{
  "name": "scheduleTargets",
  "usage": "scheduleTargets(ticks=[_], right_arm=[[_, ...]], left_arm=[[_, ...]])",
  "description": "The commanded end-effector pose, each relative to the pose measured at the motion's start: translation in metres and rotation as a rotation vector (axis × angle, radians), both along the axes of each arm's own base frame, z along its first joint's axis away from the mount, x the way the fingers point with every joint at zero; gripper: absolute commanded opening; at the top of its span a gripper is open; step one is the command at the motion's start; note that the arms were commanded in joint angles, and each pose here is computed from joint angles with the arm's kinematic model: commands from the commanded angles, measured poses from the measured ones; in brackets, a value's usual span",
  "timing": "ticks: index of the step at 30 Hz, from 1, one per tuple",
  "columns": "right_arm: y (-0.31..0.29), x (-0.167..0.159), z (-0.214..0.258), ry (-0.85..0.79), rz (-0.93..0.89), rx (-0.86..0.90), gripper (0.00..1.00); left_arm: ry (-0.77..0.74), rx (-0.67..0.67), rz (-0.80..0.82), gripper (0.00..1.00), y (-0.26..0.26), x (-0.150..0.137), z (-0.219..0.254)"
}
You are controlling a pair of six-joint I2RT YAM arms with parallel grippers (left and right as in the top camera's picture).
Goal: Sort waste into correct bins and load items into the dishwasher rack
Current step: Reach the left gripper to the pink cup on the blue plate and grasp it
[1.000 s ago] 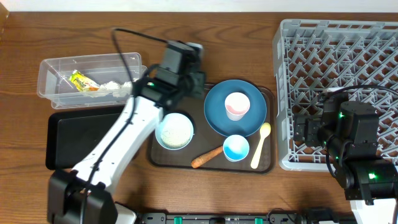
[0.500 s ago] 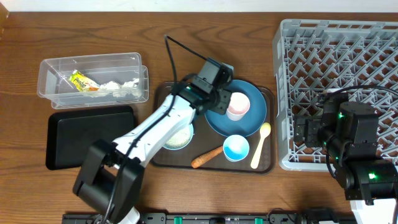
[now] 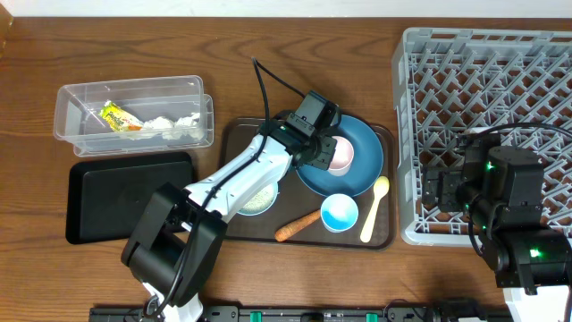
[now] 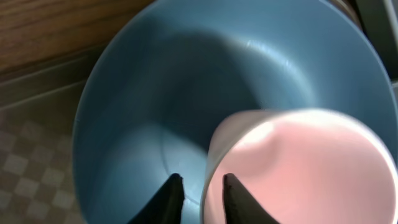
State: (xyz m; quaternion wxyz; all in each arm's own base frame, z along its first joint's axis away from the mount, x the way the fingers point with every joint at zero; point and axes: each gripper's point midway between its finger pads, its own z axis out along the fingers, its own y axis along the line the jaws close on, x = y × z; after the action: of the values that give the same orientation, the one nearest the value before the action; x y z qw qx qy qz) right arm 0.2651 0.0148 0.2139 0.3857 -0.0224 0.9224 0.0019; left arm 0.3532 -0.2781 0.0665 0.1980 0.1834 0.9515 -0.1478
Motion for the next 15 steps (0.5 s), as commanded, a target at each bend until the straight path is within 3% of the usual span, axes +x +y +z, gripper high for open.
scheduleTargets(ticks=[1,5,12,15], right_arm=[[-0.006,0.002,0.008,-0.018,-0.032,0.004,0.99],[-0.006,0.002,0.008,-0.018,-0.032,0.004,0.99],[-0.010,0.002,0.007,-0.016,-0.051,-0.015,0.99],[-0.011,0.004,0.004,-0.003,-0.056,-0.020,0.99]], left_arm=[[0.004,-0.017,0.031,0.14,-0.003,0.004,0.002],[0.006,-0.020,0.037,0.06,-0.003,0.004,0.002],[-0.001,-0.033,0.060,0.06,0.006,0.010,0.010],[0.024,-0.116,0.061,0.06,0.011,0.013,0.027]])
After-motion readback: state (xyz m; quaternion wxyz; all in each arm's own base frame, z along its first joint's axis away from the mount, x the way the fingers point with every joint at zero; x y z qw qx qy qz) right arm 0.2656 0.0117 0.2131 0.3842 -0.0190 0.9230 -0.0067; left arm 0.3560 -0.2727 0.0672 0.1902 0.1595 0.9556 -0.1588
